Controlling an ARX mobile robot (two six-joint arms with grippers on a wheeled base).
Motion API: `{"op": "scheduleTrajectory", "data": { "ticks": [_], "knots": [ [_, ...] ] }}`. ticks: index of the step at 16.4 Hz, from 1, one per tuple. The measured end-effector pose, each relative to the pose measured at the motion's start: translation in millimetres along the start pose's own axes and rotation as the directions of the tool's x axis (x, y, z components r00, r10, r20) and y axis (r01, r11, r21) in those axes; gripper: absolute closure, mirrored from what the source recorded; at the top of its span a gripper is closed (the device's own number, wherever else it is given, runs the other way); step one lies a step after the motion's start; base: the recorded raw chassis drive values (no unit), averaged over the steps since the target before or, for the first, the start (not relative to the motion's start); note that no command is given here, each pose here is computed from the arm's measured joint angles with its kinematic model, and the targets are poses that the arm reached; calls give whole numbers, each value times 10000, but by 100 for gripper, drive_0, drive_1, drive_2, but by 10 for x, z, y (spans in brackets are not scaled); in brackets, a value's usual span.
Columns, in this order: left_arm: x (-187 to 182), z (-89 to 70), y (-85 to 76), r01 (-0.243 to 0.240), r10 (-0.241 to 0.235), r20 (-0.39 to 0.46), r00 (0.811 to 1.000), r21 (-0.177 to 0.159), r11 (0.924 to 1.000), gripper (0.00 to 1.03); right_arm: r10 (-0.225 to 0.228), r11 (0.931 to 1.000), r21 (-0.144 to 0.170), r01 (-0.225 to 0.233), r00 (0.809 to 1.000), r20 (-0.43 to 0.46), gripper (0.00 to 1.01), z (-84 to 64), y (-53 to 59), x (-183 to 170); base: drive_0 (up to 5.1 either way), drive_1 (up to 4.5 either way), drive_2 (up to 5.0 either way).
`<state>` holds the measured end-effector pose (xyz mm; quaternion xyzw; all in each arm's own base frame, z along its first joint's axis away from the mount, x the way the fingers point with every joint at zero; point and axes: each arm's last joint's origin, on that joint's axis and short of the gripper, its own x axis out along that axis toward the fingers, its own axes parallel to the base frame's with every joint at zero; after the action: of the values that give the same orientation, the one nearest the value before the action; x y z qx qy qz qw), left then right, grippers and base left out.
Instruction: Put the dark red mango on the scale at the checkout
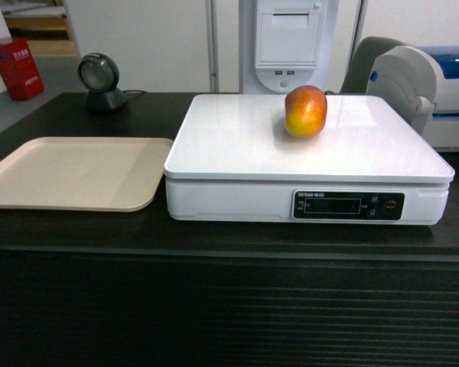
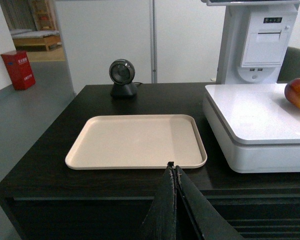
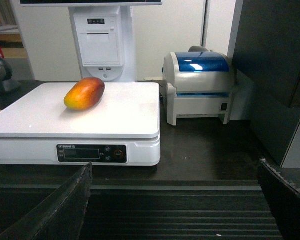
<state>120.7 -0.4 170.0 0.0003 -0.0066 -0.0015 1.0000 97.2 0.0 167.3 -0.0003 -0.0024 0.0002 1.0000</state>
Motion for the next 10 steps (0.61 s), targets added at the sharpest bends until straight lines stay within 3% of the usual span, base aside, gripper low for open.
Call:
{"op": "scheduleTrajectory", "data": {
  "ticks": [10],
  "knots": [
    [-124, -4, 0, -4, 4, -15, 10000, 0, 10000, 101, 0, 10000, 0, 0, 10000, 0, 3, 0, 0, 0, 0, 0, 0]
  ]
}}
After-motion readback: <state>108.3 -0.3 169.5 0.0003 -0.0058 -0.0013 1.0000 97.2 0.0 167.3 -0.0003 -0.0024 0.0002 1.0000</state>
